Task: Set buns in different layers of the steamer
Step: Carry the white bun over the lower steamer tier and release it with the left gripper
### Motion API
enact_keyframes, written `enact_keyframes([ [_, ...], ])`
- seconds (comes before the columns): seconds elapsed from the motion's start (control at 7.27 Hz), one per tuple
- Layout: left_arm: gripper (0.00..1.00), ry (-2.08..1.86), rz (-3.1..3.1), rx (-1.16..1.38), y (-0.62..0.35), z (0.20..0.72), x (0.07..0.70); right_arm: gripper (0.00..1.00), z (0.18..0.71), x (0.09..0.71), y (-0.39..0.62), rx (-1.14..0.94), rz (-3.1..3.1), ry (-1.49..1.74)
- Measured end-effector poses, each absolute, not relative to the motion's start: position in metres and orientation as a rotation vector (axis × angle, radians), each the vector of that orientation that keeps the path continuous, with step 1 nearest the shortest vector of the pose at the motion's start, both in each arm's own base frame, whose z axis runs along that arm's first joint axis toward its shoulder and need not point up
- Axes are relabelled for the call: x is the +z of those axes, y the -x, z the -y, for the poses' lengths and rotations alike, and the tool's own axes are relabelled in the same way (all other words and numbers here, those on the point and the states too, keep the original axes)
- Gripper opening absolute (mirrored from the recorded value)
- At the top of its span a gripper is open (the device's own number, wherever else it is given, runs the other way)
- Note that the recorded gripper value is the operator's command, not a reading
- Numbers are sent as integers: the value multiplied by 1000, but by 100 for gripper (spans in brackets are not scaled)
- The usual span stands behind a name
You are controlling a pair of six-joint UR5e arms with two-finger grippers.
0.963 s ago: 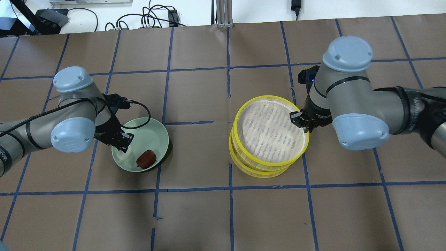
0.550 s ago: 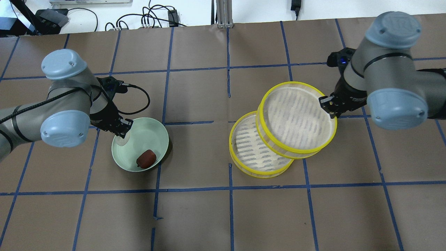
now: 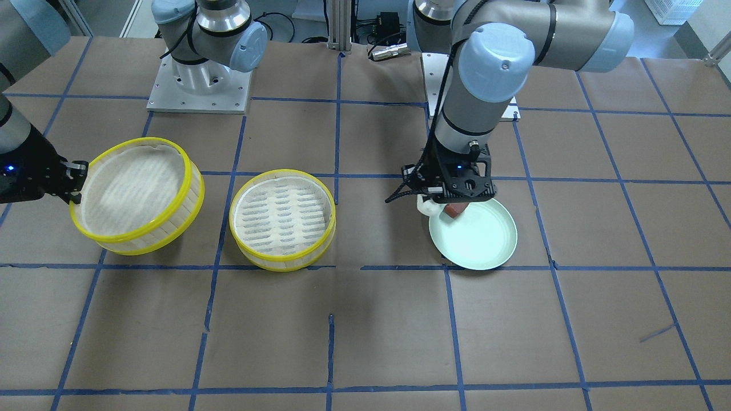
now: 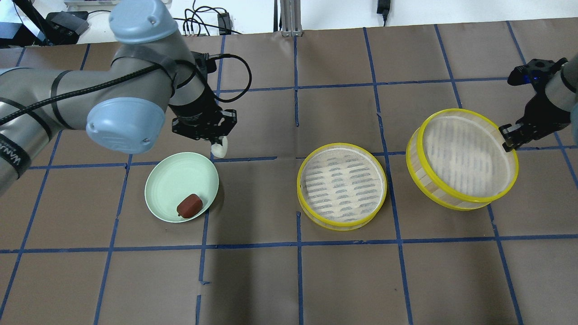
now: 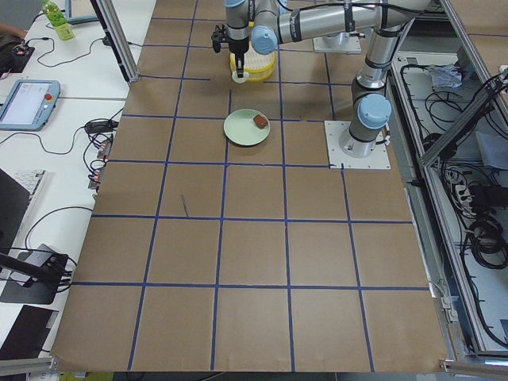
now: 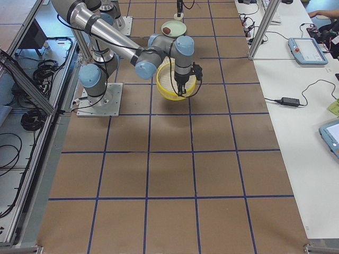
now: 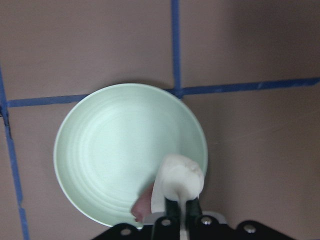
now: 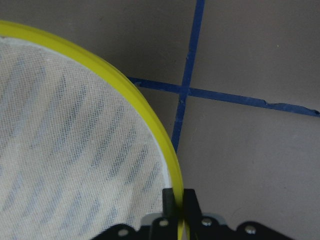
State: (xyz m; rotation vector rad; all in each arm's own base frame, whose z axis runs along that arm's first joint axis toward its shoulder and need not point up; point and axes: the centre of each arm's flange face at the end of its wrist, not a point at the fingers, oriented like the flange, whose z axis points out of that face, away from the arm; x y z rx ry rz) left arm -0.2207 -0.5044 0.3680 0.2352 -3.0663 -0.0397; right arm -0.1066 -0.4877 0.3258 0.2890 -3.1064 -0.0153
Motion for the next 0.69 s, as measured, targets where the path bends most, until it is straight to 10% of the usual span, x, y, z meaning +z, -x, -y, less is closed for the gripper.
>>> enact_keyframes([
  [0.69, 4, -559, 2917, 26, 381, 478, 313, 2, 488, 318, 123, -19, 3101, -348],
])
